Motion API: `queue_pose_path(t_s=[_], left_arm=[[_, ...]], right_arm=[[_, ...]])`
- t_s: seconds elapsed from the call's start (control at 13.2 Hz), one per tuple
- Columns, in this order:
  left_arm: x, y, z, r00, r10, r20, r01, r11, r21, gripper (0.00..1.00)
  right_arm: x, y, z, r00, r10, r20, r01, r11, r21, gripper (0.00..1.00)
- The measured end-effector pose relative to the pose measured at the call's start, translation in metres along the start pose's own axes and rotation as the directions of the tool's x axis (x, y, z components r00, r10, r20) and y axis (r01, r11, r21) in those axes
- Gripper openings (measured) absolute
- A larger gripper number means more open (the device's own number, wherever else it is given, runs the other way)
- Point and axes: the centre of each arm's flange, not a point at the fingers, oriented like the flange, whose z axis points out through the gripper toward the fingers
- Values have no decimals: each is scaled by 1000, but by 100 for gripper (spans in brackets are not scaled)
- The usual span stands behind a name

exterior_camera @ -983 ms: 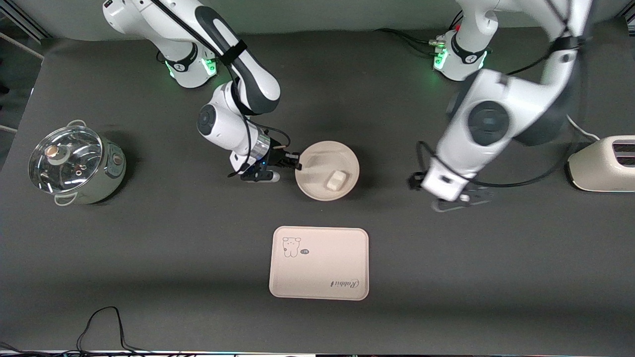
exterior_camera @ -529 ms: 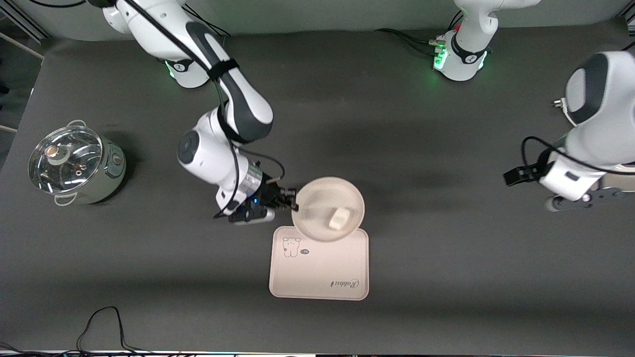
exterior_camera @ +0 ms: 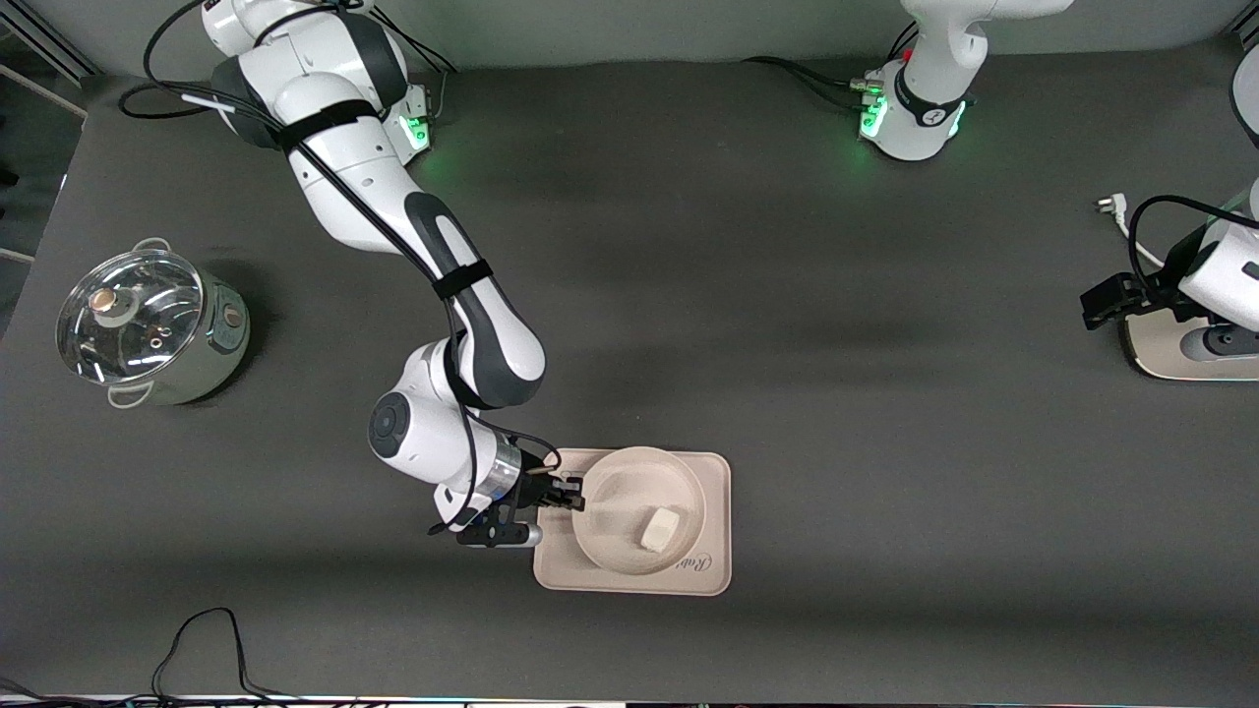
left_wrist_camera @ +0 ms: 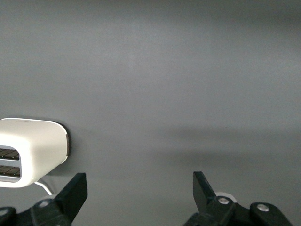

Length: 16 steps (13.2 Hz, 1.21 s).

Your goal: Place bun in plate and plate on tray

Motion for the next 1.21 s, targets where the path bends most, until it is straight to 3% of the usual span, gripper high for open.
queue_pose_path(t_s=[0.15, 0.3, 0.53, 0.6, 0.68, 0.83, 1.06, 1.21], left_arm=[[2, 5, 6, 1000, 9, 11, -9, 1000, -4, 100], [4, 8, 10, 1000, 9, 21, -9, 1000, -15, 100], [9, 15, 6, 998, 37, 51, -36, 999, -17, 100], [13, 19, 4, 996, 77, 55, -76, 997, -19, 100], [18, 22, 2, 990, 135, 49, -134, 991, -21, 100], [27, 25, -4, 978, 202, 41, -201, 979, -22, 100], [31, 20, -4, 981, 186, 61, -185, 982, -25, 100], [30, 12, -8, 986, 147, 73, -145, 989, -27, 100]], right_arm=[[6, -6, -8, 998, -56, -17, 55, 998, -34, 36], [25, 2, -53, 998, -63, 12, 64, 997, -53, 59], [52, 33, -197, 991, -115, 65, 119, 990, -72, 94], [51, 50, -243, 988, -133, 74, 139, 987, -81, 100], [46, 70, -284, 987, -140, 80, 147, 984, -96, 100], [26, 112, -356, 986, -140, 91, 155, 971, -184, 100], [-28, 140, -415, 982, -135, 131, 170, 933, -317, 100], [-62, 133, -443, 985, -69, 161, 126, 916, -381, 100]])
